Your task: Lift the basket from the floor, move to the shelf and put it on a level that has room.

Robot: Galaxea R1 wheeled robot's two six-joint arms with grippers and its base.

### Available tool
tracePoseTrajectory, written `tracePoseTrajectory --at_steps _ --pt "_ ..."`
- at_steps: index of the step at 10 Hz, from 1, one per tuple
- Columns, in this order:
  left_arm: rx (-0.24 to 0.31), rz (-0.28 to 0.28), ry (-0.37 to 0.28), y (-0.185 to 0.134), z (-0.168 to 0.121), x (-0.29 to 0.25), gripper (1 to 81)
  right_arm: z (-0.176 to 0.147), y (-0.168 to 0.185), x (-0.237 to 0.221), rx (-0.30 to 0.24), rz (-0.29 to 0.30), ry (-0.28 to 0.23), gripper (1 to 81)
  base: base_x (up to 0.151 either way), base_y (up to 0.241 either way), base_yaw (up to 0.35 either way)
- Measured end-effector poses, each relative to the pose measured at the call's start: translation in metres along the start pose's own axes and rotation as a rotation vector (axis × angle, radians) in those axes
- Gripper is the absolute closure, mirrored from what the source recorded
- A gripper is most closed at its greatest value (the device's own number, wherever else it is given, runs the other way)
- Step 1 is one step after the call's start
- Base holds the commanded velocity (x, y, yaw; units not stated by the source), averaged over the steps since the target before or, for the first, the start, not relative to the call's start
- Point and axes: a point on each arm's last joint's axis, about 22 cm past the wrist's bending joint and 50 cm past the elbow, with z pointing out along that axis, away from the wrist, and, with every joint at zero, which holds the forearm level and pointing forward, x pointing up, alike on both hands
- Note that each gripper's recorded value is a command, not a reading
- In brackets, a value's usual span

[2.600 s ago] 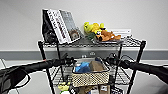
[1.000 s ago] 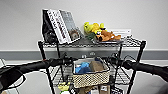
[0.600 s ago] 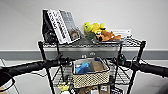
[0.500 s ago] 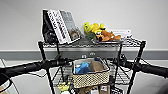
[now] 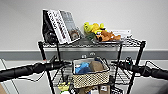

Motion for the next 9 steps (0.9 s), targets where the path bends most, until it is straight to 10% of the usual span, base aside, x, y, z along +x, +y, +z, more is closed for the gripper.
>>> tracePoseTrajectory --at_steps 9 --pt "0.006 -0.043 -0.028 -0.033 -0.088 -0.102 1.0 -0.122 0.033 -0.074 -0.041 0.116 -0.026 1.0 0.000 0.000 0.000"
